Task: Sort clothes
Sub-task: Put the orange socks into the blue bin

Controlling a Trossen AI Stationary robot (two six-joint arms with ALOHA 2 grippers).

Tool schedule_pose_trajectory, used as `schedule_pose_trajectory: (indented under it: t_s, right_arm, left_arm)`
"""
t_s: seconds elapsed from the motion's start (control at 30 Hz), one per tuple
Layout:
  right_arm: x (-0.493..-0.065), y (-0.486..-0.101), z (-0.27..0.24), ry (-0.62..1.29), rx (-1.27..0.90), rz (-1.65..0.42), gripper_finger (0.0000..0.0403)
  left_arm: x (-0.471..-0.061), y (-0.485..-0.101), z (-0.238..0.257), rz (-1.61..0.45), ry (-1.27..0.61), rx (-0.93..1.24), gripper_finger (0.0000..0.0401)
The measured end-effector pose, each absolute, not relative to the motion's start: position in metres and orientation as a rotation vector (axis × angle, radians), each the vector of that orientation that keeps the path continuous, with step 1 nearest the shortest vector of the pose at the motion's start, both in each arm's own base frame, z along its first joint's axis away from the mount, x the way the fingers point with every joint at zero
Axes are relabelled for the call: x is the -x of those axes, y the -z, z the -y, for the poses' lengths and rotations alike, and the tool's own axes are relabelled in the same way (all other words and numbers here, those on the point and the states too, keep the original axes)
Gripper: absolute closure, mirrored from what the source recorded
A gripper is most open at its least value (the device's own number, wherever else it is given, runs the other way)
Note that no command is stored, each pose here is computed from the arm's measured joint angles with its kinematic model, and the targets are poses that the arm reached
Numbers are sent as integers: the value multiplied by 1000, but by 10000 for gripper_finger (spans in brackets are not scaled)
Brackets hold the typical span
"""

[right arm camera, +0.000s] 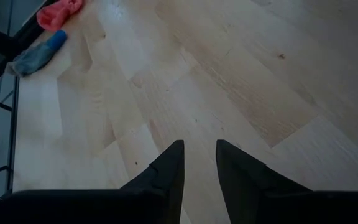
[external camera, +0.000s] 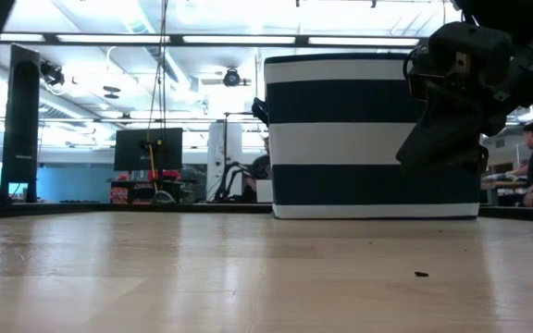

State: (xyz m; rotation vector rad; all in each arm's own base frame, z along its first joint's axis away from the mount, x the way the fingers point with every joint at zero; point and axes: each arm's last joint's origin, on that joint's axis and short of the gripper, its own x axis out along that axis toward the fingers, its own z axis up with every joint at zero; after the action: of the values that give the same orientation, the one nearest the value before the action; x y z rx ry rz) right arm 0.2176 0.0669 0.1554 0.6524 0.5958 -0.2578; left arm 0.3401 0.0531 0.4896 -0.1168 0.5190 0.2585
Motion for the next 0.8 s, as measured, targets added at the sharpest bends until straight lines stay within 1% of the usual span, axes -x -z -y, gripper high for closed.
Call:
schedule_pose_trajectory:
  t_s: [0.2, 0.33, 0.53, 0.7, 0.8]
  right_arm:
    - [-218, -155, -67, 258, -654, -595, 309]
    - [-218, -155, -67, 258, -654, -595, 310]
    - [-218, -156, -67, 257, -655, -591, 310]
    - [-219, -157, -67, 251, -661, -580, 311]
    - [-219, -157, -67, 250, -661, -579, 312]
  left_arm:
    - [-288, -493, -8, -704, -399, 98, 260]
    - [-267, -478, 20, -793, -448, 119, 261]
    - [-238, -437, 53, -808, -500, 215, 261]
    - [-210, -389, 70, -796, -504, 334, 261]
    - [-193, -356, 76, -840, -502, 402, 261]
